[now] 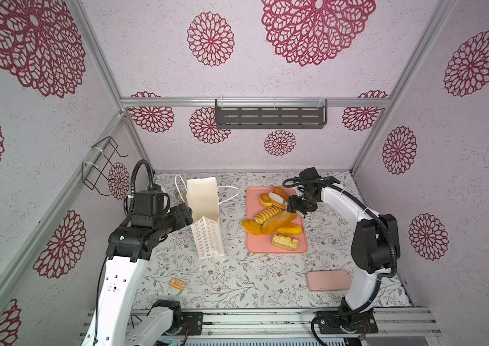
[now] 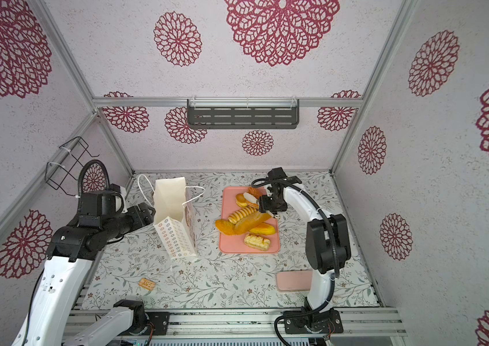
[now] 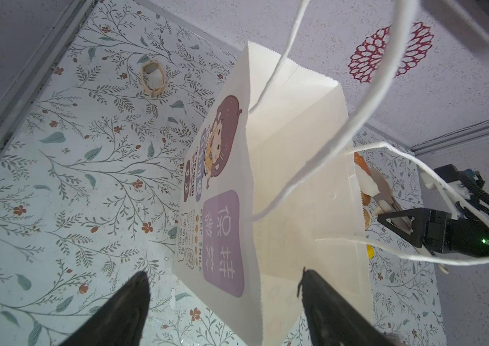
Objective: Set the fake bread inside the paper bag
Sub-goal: 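Hold the bag open with left gripper while right tongs pinch the orange pastry, then lift the orange pastry with the tongs and carry it toward the bag opening, then release the orange pastry from the tongs into the held paper bag, then withdraw the right tongs from the bag back over the pink tray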
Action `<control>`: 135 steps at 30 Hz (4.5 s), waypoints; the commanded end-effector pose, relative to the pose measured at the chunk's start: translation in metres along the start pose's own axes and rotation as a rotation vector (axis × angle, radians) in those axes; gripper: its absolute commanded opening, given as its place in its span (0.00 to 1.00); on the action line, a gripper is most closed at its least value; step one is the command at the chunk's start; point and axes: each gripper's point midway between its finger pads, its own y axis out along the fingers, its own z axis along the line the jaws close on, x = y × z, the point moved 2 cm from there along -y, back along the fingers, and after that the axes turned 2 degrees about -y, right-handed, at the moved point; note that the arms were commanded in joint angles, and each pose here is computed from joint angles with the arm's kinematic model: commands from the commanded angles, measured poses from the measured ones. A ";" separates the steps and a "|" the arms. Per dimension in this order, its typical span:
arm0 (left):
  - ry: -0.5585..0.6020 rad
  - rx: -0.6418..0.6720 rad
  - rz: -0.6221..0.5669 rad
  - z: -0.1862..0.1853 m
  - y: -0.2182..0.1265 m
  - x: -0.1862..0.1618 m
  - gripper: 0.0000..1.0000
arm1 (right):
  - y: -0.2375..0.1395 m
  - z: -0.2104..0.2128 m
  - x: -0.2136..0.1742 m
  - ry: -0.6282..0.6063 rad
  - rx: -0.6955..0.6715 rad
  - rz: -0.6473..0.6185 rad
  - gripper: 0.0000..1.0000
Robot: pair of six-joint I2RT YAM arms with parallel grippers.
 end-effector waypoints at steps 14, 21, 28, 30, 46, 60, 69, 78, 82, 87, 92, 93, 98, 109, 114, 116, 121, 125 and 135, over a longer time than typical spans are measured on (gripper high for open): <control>-0.015 0.001 -0.034 -0.001 -0.005 0.009 0.81 | -0.050 0.010 0.023 -0.012 0.015 -0.143 0.47; -0.028 0.004 -0.041 0.000 -0.003 0.011 0.81 | -0.077 0.017 0.029 -0.001 0.042 -0.219 0.44; -0.047 -0.012 -0.053 -0.003 -0.003 0.014 0.78 | -0.114 0.035 0.035 0.012 0.141 -0.319 0.43; -0.051 -0.020 -0.049 -0.005 -0.001 0.015 0.77 | -0.127 0.042 0.036 0.015 0.187 -0.352 0.42; -0.071 -0.022 0.011 -0.007 0.037 0.012 0.58 | -0.243 0.141 0.043 -0.035 0.619 -0.589 0.42; -0.103 -0.039 0.027 -0.005 0.048 0.000 0.39 | -0.284 0.293 0.034 -0.182 0.924 -0.633 0.41; -0.104 -0.051 0.016 -0.004 0.044 -0.003 0.24 | -0.236 0.339 0.033 -0.175 0.918 -0.540 0.39; -0.096 -0.053 0.012 -0.003 0.042 -0.005 0.15 | -0.204 0.337 0.022 -0.185 0.838 -0.453 0.39; -0.094 -0.056 0.009 -0.004 0.043 -0.003 0.08 | -0.200 0.331 0.016 -0.193 0.799 -0.441 0.40; -0.090 -0.060 0.005 -0.007 0.043 0.001 0.01 | -0.203 0.323 0.011 -0.208 0.764 -0.441 0.42; -0.086 -0.066 0.004 -0.010 0.043 0.005 0.00 | -0.208 0.316 0.006 -0.222 0.737 -0.445 0.44; -0.086 -0.068 0.003 -0.010 0.043 0.006 0.00 | -0.208 0.315 0.005 -0.223 0.734 -0.443 0.45; -0.085 -0.074 -0.001 -0.013 0.041 0.008 0.00 | -0.210 0.311 0.002 -0.229 0.721 -0.446 0.49; -0.080 -0.080 -0.002 -0.015 0.039 0.011 0.00 | -0.213 0.308 0.000 -0.236 0.716 -0.457 0.60; -0.078 -0.079 0.002 -0.015 0.039 0.010 0.00 | -0.212 0.308 0.002 -0.233 0.711 -0.463 0.59; -0.078 -0.079 0.002 -0.014 0.039 0.010 0.00 | -0.214 0.307 0.003 -0.230 0.709 -0.471 0.59; -0.078 -0.078 0.007 -0.014 0.041 0.009 0.00 | -0.224 0.299 0.007 -0.221 0.693 -0.507 0.57; -0.074 -0.079 0.008 -0.014 0.042 0.009 0.00 | -0.240 0.280 0.009 -0.205 0.658 -0.549 0.56; -0.067 -0.077 0.003 -0.014 0.041 0.009 0.36 | -0.238 0.179 -0.018 -0.047 0.516 -0.569 0.56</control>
